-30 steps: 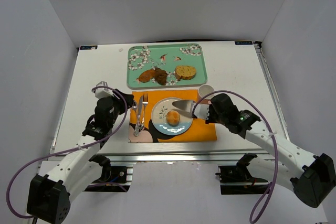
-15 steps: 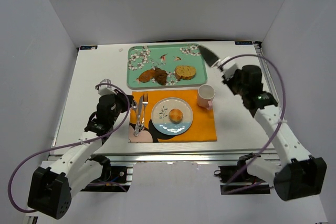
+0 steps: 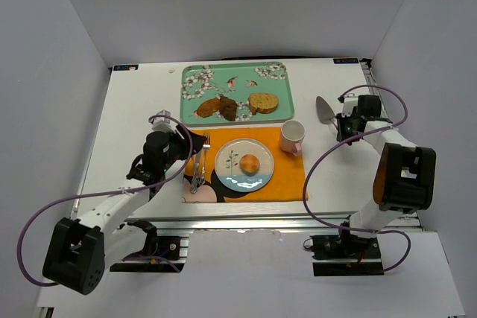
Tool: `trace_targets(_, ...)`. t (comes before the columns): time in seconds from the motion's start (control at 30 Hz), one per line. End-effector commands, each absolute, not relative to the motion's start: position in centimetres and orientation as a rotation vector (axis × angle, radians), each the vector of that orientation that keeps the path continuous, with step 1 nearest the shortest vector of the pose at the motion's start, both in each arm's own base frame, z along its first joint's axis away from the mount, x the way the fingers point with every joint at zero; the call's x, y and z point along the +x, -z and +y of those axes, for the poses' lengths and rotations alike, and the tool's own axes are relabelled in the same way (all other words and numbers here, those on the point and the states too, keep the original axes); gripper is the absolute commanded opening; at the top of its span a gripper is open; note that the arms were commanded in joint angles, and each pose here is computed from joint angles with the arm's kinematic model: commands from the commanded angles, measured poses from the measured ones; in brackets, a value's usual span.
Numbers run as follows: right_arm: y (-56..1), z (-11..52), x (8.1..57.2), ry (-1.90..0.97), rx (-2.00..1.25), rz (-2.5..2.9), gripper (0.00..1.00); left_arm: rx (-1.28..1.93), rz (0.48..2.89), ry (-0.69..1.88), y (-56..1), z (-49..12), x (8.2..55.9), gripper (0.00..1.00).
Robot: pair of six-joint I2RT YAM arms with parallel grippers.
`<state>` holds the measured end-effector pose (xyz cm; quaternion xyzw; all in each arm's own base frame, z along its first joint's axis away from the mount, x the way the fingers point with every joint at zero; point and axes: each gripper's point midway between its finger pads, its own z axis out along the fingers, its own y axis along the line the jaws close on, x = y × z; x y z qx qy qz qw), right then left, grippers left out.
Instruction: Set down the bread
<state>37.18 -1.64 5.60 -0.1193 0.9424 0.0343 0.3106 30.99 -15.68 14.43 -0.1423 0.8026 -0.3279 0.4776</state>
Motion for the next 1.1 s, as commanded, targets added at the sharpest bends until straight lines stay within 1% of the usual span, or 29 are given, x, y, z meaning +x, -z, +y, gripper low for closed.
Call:
trace_targets(0.0,-7.4,-2.3,39.9,-0.034,-0.299,2.366,0.00,-0.261,1.916,0.903,-16.4,-17.7,30.9,0.60)
trace_targets(0.13,-5.7,-2.6,39.2,-0.047,-0.288,2.421,0.00,-0.204,1.963,0.928,-15.2,-20.0,30.4,0.67)
trace_targets(0.17,-5.6,-2.7,39.1,-0.045,-0.285,2.426,0.18,-0.174,1.980,0.917,-14.9,-20.8,30.1,0.67)
trace_targets(0.2,-5.4,-2.7,38.8,-0.048,-0.289,2.436,0.25,-0.157,2.007,0.907,-14.2,-21.4,30.0,0.68)
trace_targets(0.23,-5.2,-2.9,38.6,-0.042,-0.286,2.440,0.29,-0.118,2.008,0.907,-14.5,-22.3,29.9,0.68)
trace_targets(0.27,-5.3,-3.1,38.6,-0.037,-0.288,2.436,0.35,-0.107,2.023,0.894,-14.2,-22.6,29.9,0.68)
trace_targets(0.3,-5.3,-3.1,38.5,-0.042,-0.291,2.435,0.39,-0.093,2.053,0.878,-13.4,-23.0,30.0,0.68)
trace_targets(0.43,-6.0,-3.4,38.3,-0.064,-0.283,2.429,0.45,-0.023,2.095,0.845,-12.8,-24.3,30.3,0.69)
trace_targets(0.5,-7.0,-3.1,38.5,-0.089,-0.307,2.407,0.53,-0.008,2.093,0.845,-13.1,-24.7,30.6,0.69)
trace_targets(0.53,-8.4,-3.0,38.7,-0.086,-0.321,2.373,0.59,0.005,2.105,0.839,-12.8,-25.0,30.6,0.69)
trace_targets(0.57,-9.7,-3.0,38.9,-0.085,-0.336,2.342,0.73,0.016,2.102,0.838,-13.0,-25.2,30.7,0.69)
trace_targets(0.63,-13.0,-2.6,39.3,-0.083,-0.339,2.250,0.89,0.036,2.114,0.833,-12.6,-25.6,30.6,0.69)
trace_targets(0.8,-19.6,-1.9,40.7,-0.114,-0.227,2.097,0.89,0.087,2.137,0.833,-11.9,-27.0,30.5,0.70)
trace_targets(1.07,-23.2,2.1,41.1,-0.353,-0.243,2.026,0.90,0.275,2.265,0.748,-9.1,-29.3,29.6,0.70)
